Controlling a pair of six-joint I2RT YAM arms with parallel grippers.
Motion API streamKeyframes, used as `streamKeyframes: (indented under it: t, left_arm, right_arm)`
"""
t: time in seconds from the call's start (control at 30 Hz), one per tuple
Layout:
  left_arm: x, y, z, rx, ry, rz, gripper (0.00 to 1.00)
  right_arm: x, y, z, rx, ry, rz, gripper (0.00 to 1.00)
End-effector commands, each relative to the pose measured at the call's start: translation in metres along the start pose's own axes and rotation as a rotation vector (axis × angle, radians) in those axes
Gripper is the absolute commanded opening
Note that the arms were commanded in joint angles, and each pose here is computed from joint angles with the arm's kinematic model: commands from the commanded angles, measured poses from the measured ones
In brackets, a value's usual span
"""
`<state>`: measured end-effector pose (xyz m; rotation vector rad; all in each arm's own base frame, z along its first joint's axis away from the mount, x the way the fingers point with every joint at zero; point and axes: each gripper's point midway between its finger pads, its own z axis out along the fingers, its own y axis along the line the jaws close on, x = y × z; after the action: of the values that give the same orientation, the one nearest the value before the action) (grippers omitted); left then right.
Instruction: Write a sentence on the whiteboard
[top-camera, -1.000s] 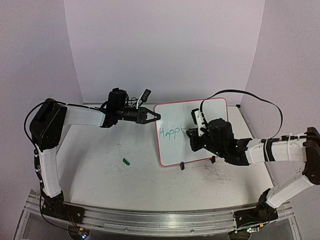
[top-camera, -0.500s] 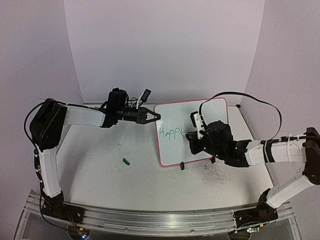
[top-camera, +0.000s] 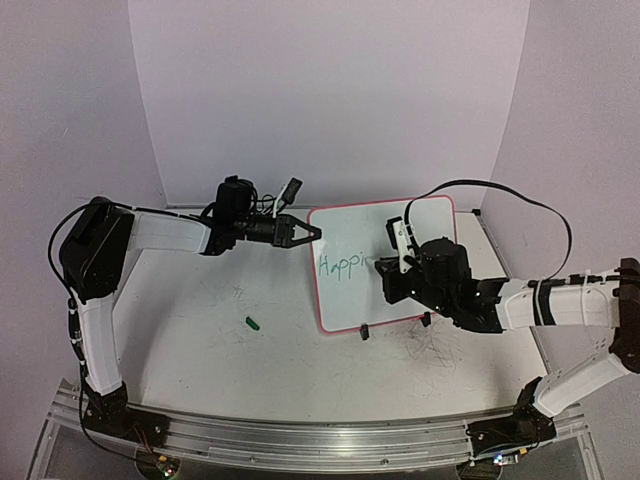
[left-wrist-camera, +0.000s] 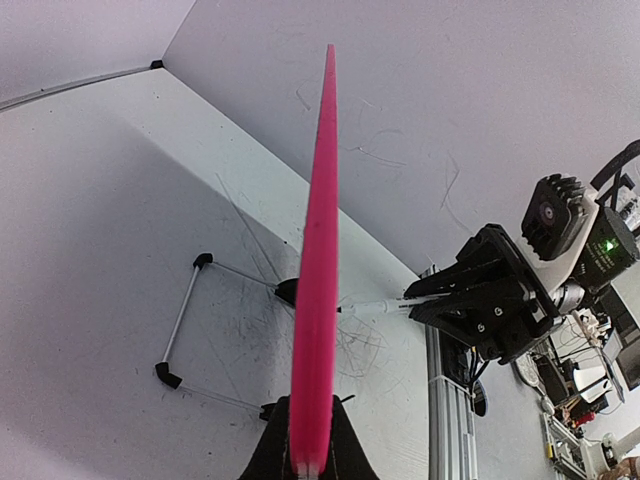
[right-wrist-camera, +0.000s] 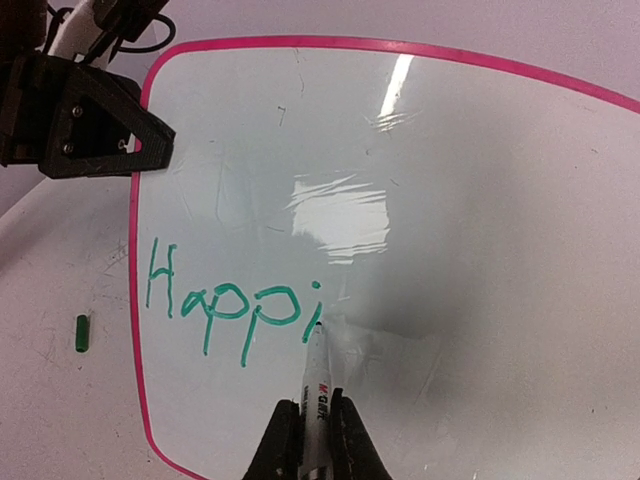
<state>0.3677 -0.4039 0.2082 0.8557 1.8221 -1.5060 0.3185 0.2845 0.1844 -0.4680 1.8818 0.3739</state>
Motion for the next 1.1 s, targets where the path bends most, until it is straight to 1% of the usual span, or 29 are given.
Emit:
streamKeyframes:
  t: [0.0, 0.57, 0.9, 1.07]
  left_arm:
    - [0.009, -0.014, 0.009, 0.018, 0.028, 0.014, 0.0]
    - [0.011, -0.013, 0.01, 0.02, 0.032, 0.011, 0.0]
    - [0.01, -0.012, 0.011, 0.02, 0.032, 0.008, 0.0]
    - [0.01, -0.012, 0.012, 0.022, 0.032, 0.007, 0.0]
  right_arm:
    - [-0.027, -0.004, 0.002, 0.028, -0.07, 0.018, 0.0]
    - [-0.023, -0.009, 0.008, 0.053, -0.063, 0.017, 0.0]
    - [0.001, -0.007, 0.002, 0.029, 0.005, 0.018, 0.0]
    - [0.008, -0.006, 0.001, 0.02, 0.019, 0.024, 0.0]
